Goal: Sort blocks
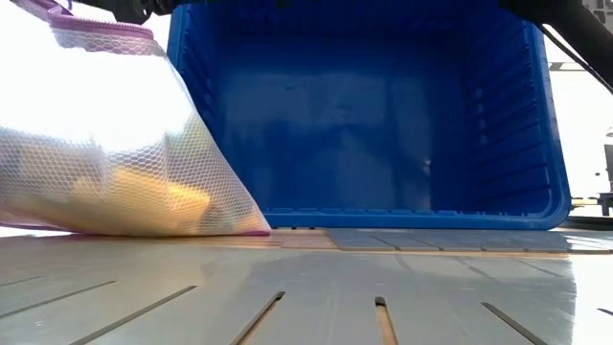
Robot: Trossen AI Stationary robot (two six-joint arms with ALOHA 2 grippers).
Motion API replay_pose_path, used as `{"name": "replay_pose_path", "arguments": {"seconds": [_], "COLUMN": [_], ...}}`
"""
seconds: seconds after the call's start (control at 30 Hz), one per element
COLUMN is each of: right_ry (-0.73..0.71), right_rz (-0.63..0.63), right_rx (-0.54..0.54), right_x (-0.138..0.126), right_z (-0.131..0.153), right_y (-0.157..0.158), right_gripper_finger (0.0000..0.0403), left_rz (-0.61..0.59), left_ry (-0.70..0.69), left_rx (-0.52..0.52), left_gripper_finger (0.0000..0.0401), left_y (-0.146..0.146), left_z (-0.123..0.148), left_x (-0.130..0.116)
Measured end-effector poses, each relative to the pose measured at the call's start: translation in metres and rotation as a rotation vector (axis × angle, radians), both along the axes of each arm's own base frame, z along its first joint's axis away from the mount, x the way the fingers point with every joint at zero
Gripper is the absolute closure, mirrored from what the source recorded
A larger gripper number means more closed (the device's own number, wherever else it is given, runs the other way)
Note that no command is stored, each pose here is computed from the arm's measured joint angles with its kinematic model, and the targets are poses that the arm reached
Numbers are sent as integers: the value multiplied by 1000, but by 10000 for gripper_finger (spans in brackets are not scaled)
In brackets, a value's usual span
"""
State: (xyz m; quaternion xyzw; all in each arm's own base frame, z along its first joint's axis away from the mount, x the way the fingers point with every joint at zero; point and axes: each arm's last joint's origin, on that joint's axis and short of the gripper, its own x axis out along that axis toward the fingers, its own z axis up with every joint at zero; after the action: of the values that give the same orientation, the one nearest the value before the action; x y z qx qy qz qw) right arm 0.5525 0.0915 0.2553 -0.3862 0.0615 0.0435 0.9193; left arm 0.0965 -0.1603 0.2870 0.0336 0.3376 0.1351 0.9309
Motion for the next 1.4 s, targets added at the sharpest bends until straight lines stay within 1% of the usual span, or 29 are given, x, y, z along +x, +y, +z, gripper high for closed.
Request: {"name": "replay_pose_path", "arguments": {"seconds": [0.17, 0.23, 0.37, 0.5, 0.67, 0.8, 0.9, 1.03, 1.1, 1.17, 1.2, 1.4], "right_ry": [-20, -16, -58, -118, -183, -195, -225, -316, -350, -357, -352, -367], "right_rz": [77, 81, 88, 87, 86, 93, 44, -27, -83, -146, -166, -257], "right_rx": [-1, -3, -2, -10, 23, 30, 77, 98, 106, 111, 110, 118], "right_x": [3, 5, 10, 11, 11, 11, 11, 9, 8, 7, 6, 2], "right_z": [-2, -10, -21, -20, -14, -13, -9, -1, 2, 4, 4, 8], "right_y": [-2, -2, 0, 4, 5, 4, 3, 4, 6, 8, 9, 22], "right_gripper_finger": [332, 332, 332, 332, 332, 332, 332, 335, 352, 384, 393, 401], "left_rz": [0, 0, 2, 12, 14, 10, 14, 14, 14, 15, 15, 18], "left_ry": [1, 1, 5, 10, 18, 18, 16, 16, 16, 12, 12, 21], "left_rx": [2, 2, -4, -21, -28, -22, -27, -27, -26, -23, -23, -32], "left_gripper_finger": [401, 401, 401, 401, 401, 401, 401, 401, 401, 401, 401, 400], "left_y": [0, 0, 0, 0, 0, 0, 0, 0, 0, 0, 0, 0], "left_z": [0, 0, 0, -1, -1, -1, -1, -1, -1, -1, -1, -1], "left_x": [0, 0, 0, 0, -1, -1, -1, -1, -1, -1, -1, -1]}}
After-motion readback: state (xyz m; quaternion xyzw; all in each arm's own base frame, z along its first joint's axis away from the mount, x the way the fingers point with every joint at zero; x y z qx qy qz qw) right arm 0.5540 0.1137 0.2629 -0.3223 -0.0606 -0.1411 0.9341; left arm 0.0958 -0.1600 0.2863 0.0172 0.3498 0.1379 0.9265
